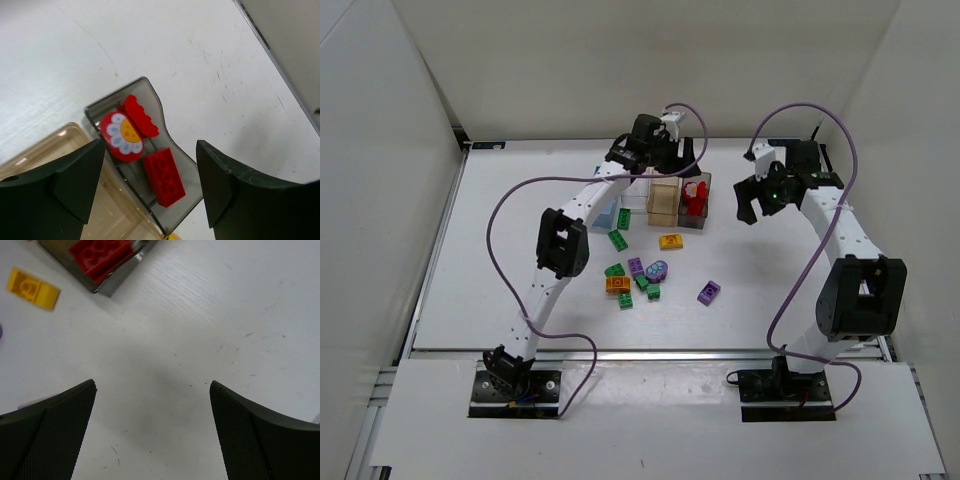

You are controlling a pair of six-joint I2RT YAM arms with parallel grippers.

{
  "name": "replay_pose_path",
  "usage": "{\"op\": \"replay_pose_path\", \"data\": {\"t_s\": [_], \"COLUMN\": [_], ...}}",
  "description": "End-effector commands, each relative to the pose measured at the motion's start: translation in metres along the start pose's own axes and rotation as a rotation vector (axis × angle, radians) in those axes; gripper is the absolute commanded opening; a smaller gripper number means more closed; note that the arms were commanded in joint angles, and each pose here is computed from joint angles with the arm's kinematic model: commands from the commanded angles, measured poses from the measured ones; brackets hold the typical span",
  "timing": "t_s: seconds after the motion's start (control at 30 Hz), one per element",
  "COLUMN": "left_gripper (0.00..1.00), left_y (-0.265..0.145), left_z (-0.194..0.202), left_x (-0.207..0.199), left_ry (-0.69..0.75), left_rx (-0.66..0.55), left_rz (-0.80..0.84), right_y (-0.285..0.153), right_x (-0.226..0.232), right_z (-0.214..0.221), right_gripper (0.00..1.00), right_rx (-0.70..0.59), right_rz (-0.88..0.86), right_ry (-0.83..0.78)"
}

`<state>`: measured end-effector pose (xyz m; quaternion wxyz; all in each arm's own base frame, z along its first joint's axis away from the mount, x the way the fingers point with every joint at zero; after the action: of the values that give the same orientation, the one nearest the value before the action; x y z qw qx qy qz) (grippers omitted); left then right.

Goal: Sort the legos into containers by color

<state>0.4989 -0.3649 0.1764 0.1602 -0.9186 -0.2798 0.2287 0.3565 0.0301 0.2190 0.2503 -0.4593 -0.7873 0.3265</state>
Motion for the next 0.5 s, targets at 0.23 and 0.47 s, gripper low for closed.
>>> {"op": "replay_pose_path", "data": {"t_s": [0.23,0.47], "left_gripper": [0.99,0.99], "left_y": [-0.209,-0.275], "left_z": [-0.158,-0.112], "left_x": [-0.024,0.022], "left_ry": [0.243,-0.062], "left_rx": [-0.344,-0.216], "left_rz": [-0.014,0.015], "right_y": [-0.041,-0.047], "right_x": [0.073,0.100], "right_z": [0.046,0.073], "right_gripper": [0.96,0.95], "right_rx": [-0.082,-0.060], "right_rz": [-0.543,-0.854], "right_ry": [-0.638,-0.933]}}
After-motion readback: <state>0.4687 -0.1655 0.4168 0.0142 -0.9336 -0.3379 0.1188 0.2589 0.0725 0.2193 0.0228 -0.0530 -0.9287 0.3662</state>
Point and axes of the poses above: each gripper's point midway between its finger pads, its own y axis out along the fingers, its own x axis along the line the jaws close on, z = x × y, the point moved 8 cm from there along -y, back along the fingers, and after that the axes turned 9 degrees about y, right-handed, at the moved point
